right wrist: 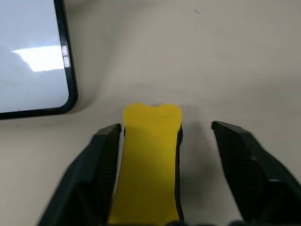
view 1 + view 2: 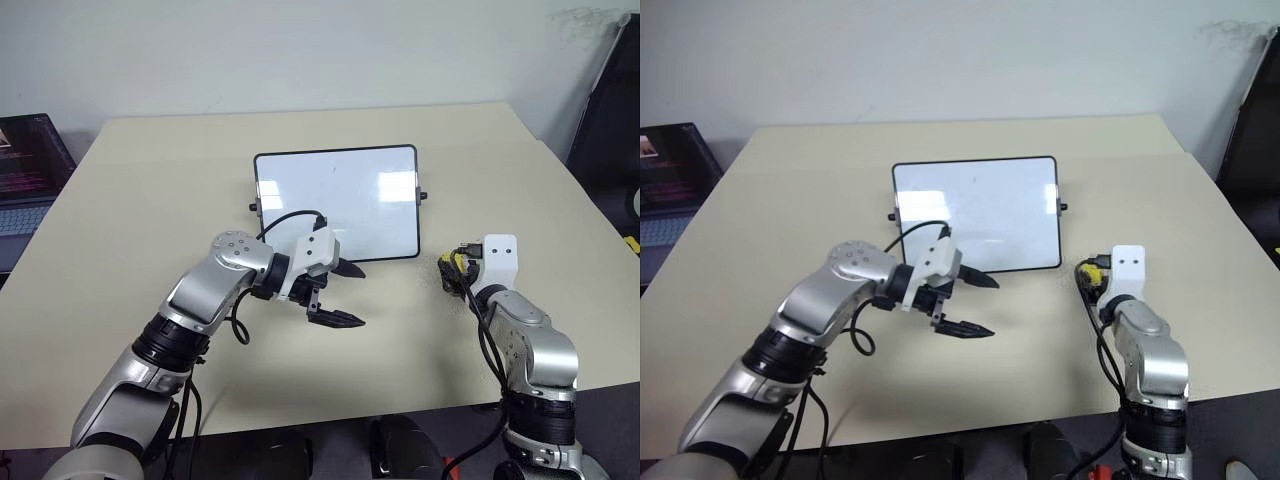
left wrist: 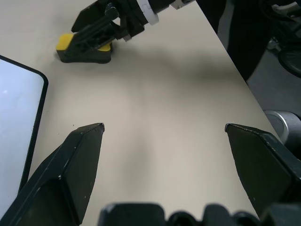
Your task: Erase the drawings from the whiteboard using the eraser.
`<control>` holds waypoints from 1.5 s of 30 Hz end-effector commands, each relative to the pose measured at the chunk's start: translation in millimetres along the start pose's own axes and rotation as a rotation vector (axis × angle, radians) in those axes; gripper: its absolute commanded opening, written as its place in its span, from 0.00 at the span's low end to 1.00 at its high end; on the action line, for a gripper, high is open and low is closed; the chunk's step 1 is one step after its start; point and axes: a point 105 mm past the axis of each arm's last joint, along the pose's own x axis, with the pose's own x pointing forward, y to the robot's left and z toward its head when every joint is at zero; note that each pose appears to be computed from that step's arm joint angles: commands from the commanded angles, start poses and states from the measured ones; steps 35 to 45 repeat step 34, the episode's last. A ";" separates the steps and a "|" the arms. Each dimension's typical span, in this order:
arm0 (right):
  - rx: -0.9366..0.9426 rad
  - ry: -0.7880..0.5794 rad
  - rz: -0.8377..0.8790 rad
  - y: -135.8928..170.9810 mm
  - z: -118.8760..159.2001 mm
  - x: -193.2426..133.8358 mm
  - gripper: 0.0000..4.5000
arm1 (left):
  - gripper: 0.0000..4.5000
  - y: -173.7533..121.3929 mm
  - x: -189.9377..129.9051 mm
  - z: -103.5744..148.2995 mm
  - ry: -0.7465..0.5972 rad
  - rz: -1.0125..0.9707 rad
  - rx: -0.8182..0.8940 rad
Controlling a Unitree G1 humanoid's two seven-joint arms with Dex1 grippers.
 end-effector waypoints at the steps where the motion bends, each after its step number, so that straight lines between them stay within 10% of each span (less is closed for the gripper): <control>1: -0.005 -0.091 -0.018 -7.6 19.5 -2.3 1.00 | 1.00 2.4 -4.5 12.6 -0.035 0.044 0.039; 14: -0.112 -0.421 0.080 -2.8 35.0 -55.8 1.00 | 1.00 47.4 -63.8 -25.3 -0.191 0.747 -0.201; 29: 0.016 -0.432 0.127 2.6 -15.4 -92.2 1.00 | 1.00 -33.9 -114.2 -112.2 -0.093 1.479 -0.492; 45: 0.021 -0.377 0.088 -17.9 -26.9 -88.1 1.00 | 1.00 -43.4 -122.5 -122.3 -0.073 1.554 -0.542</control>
